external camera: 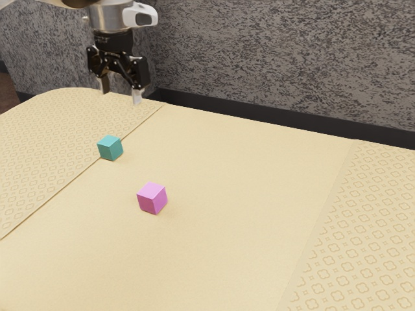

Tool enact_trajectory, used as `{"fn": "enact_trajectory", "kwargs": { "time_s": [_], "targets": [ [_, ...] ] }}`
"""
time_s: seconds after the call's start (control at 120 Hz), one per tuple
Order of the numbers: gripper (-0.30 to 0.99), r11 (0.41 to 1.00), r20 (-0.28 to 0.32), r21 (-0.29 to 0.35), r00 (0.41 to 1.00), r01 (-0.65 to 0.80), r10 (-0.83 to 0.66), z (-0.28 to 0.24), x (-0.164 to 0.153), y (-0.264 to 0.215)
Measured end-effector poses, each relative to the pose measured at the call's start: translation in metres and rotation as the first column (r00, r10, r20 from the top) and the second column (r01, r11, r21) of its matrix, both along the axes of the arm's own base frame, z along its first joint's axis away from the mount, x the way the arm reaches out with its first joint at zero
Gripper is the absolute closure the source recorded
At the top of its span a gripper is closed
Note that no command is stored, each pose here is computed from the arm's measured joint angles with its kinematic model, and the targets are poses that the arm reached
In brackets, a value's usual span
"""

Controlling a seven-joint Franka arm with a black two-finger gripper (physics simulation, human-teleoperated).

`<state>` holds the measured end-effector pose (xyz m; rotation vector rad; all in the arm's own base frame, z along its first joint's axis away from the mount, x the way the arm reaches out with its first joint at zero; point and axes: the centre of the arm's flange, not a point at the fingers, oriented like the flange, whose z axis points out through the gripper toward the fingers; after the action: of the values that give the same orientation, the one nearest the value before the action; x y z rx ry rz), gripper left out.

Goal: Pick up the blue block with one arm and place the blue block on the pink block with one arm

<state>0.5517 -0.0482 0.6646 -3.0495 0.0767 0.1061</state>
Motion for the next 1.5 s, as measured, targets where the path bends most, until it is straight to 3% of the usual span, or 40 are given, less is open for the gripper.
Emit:
{"fn": "enact_trajectory", "kwargs": {
  "time_s": [0.325, 0.417, 0.583, 0.733, 0.967, 1.208, 1.5],
  "targets": [
    [0.00, 1.000, 0.096, -0.006, 0.995, -0.023, 0.023, 0.004, 0.017, 0.011],
    [0.00, 0.990, 0.118, -0.005, 0.983, -0.138, 0.138, -0.017, 0.041, 0.090],
    [0.00, 0.948, 0.142, -0.020, 0.937, -0.319, 0.319, -0.105, 0.082, 0.246],
    [0.00, 0.934, 0.133, -0.052, 0.925, -0.353, 0.357, -0.211, 0.114, 0.319],
    [0.00, 0.944, 0.191, -0.072, 0.924, -0.323, 0.331, -0.288, 0.139, 0.354],
    [0.00, 0.965, 0.283, -0.054, 0.922, -0.259, 0.263, -0.310, 0.171, 0.370],
    [0.00, 0.983, 0.323, -0.078, 0.929, -0.166, 0.183, -0.336, 0.180, 0.385]
  ]
}}
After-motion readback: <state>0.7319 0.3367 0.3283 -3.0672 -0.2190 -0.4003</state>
